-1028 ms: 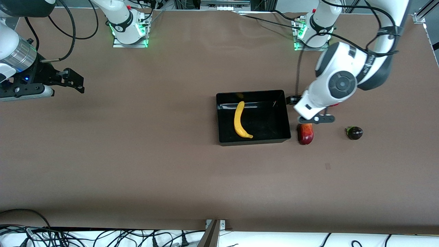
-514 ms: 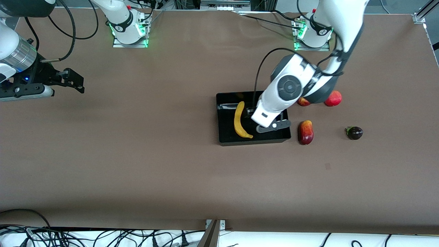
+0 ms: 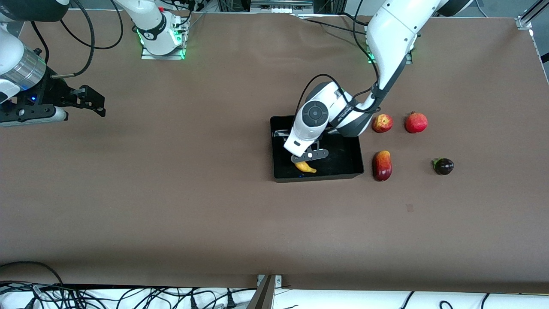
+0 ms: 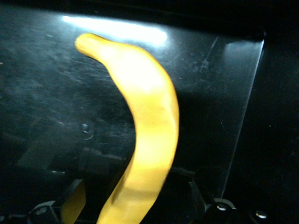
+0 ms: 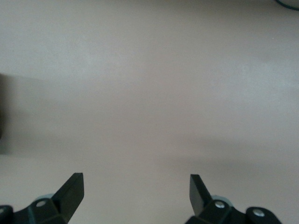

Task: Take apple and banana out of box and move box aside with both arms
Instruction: 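Reach the left gripper back into the tray and grasp the banana, then lift the banana out and lower it beside the mango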

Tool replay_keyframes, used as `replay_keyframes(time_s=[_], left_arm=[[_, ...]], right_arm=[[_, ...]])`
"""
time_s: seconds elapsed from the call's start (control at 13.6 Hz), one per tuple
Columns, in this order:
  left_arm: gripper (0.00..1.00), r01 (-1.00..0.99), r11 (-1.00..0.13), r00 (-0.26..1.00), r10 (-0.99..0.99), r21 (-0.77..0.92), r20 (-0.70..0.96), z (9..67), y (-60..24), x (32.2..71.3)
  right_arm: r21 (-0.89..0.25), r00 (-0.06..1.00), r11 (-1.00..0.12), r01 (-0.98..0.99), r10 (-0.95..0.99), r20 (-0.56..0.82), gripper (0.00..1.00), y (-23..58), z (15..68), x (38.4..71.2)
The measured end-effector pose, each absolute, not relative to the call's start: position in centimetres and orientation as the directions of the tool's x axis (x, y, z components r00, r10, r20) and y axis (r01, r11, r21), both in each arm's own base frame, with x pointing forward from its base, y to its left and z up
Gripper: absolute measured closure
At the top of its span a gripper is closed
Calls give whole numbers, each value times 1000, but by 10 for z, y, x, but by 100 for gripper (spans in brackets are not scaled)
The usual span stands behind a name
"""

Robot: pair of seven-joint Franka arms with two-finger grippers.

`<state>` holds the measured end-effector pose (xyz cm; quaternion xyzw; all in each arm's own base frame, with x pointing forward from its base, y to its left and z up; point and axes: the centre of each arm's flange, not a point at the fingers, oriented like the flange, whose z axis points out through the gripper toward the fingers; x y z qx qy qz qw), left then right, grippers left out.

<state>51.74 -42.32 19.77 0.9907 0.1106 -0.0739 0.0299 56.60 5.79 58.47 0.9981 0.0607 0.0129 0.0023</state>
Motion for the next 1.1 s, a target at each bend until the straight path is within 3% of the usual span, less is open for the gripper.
replay_keyframes(time_s=[0.44, 0.88, 1.1], left_arm=[[0, 217, -976, 963, 208, 32, -174, 173, -427, 509], [65, 216, -976, 964, 207, 36, -168, 177, -428, 511], [65, 216, -976, 962, 210, 19, -174, 187, -428, 517]], right_arm=[[6, 992, -993, 121, 121, 25, 0, 58, 585, 566], [6, 992, -993, 121, 121, 25, 0, 58, 585, 566], [6, 992, -993, 121, 121, 25, 0, 58, 585, 566]])
